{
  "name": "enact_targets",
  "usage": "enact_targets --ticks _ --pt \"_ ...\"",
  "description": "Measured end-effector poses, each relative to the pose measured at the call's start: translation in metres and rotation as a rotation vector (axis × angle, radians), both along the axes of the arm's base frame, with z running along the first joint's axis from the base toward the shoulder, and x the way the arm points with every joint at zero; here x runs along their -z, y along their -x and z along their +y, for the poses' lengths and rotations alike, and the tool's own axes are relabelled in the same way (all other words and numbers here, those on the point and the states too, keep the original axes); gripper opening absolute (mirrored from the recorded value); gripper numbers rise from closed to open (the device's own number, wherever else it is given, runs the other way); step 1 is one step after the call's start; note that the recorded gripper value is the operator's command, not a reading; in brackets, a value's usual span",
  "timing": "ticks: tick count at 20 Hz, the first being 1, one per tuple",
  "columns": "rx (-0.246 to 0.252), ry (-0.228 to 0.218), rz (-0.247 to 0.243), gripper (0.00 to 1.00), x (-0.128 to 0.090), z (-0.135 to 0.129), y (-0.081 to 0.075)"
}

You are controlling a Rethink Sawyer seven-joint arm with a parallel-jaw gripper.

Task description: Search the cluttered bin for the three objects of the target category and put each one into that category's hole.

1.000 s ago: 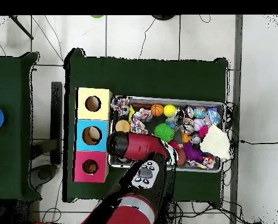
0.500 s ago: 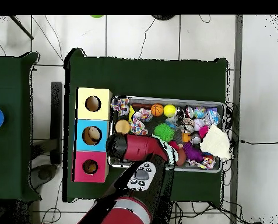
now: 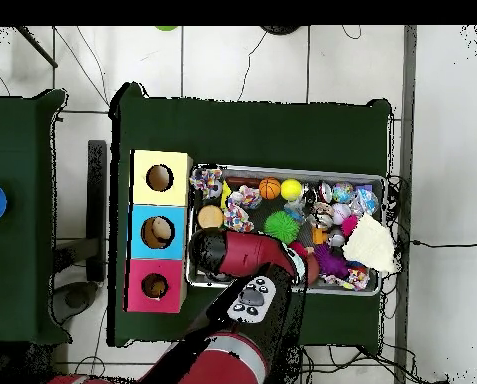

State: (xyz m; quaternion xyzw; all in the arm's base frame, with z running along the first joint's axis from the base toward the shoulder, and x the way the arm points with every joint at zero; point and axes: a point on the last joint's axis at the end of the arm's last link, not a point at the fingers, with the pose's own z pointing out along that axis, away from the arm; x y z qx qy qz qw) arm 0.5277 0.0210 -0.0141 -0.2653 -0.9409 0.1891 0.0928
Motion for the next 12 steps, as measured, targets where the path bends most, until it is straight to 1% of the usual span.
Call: enact_targets --ticks 2,3,4,7,8,10,11,12 --pt "0.019 -0.003 0.022 1.0 0.0 -0.004 0.002" --pt "0.046 -0.008 0.044 1.0 -0.001 -0.01 0.003" --pt "0.06 -0.012 0.053 1.0 -0.002 -0.014 0.002" --pt "0.089 -0.02 0.067 1.0 -0.003 -0.022 -0.001" --pt "0.109 -0.029 0.076 1.0 -0.003 -0.028 -0.003" --pt "0.123 -0.039 0.082 1.0 -0.002 -0.031 -0.004" --pt "0.142 -0.055 0.089 1.0 0.0 -0.035 -0.005" --pt "0.148 -0.06 0.091 1.0 0.0 -0.036 -0.005"
